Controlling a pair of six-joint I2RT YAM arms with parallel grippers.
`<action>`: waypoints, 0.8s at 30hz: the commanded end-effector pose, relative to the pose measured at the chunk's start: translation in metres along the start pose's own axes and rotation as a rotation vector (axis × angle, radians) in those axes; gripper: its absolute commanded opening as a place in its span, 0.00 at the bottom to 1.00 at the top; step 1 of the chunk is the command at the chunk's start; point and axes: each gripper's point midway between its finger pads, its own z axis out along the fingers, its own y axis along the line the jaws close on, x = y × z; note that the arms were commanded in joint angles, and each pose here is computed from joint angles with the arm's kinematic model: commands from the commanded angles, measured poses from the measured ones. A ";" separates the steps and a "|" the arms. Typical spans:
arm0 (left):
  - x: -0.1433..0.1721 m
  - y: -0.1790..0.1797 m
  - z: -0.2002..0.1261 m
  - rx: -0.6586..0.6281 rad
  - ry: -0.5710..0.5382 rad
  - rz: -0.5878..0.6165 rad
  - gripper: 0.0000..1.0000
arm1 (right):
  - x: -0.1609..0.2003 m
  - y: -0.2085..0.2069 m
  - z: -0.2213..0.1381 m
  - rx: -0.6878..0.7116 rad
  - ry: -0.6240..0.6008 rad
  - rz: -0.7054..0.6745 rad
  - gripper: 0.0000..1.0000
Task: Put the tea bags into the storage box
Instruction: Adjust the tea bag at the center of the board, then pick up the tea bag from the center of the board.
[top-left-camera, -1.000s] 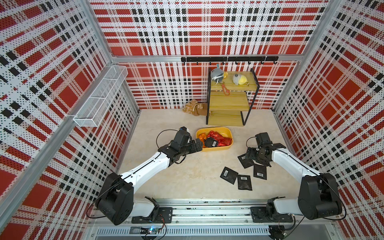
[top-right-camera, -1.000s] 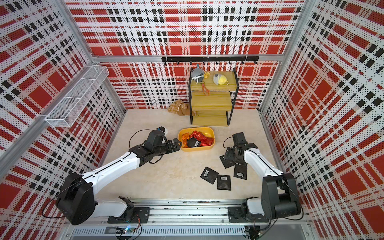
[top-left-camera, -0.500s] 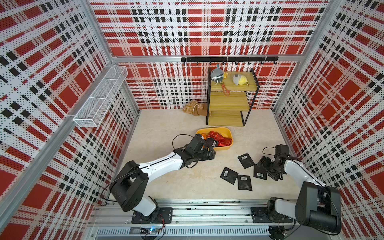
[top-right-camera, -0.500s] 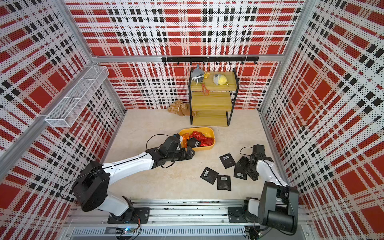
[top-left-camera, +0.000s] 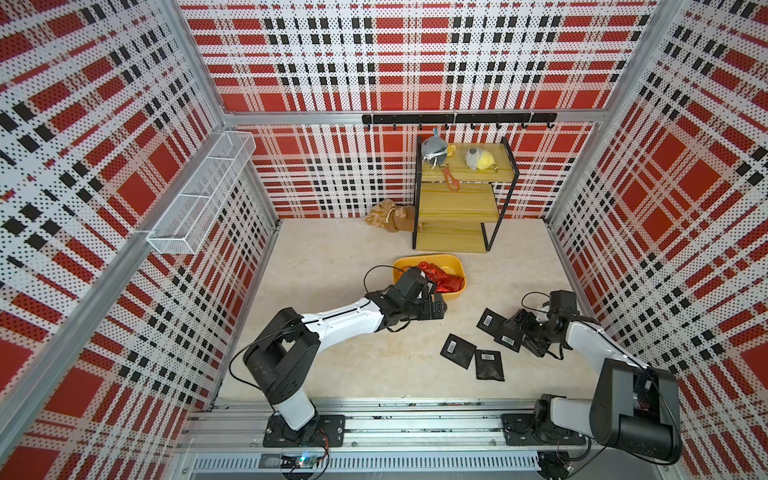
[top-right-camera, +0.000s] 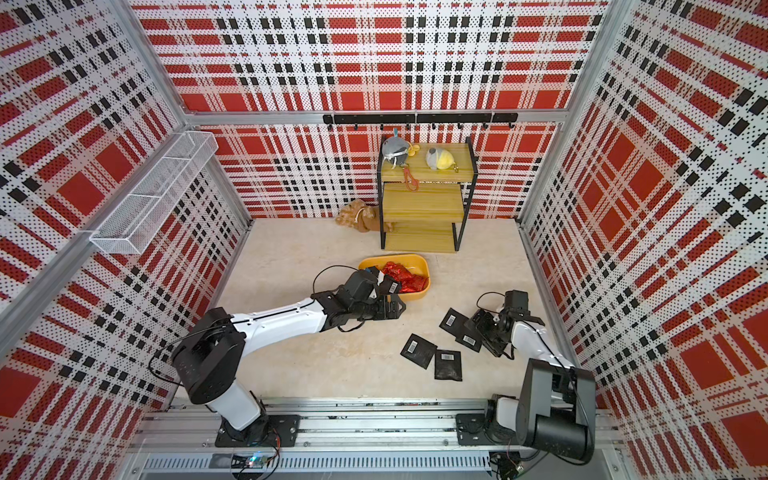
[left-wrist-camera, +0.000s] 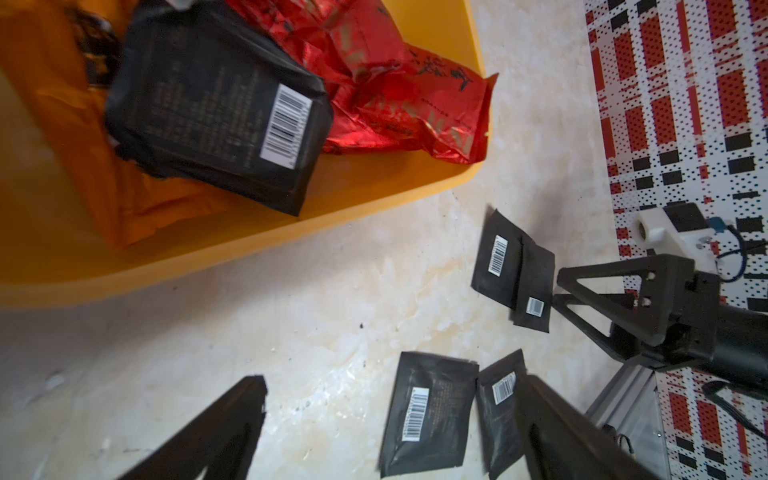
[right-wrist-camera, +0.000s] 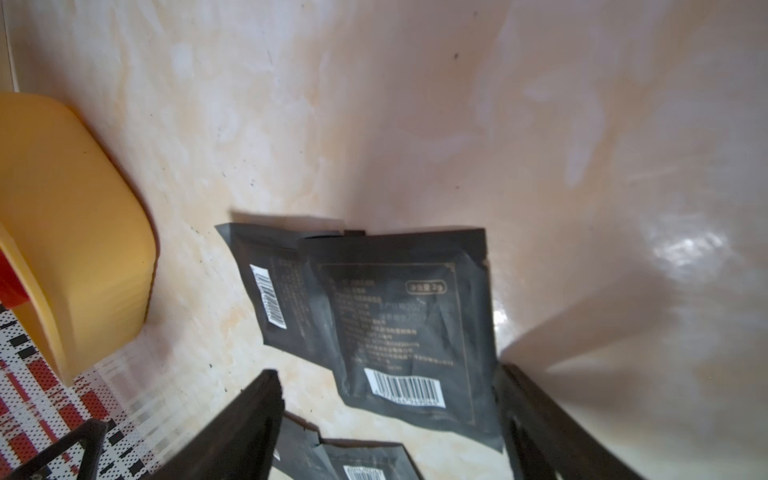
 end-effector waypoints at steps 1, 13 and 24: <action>0.000 -0.037 0.012 0.080 0.015 0.039 0.94 | 0.003 -0.009 -0.006 0.048 -0.003 0.011 0.85; 0.042 -0.138 0.089 0.360 0.221 0.037 0.00 | -0.008 -0.003 -0.017 -0.013 -0.089 0.059 0.89; 0.052 -0.135 0.120 0.322 0.283 -0.005 0.46 | -0.006 -0.003 -0.007 -0.038 -0.042 0.061 0.86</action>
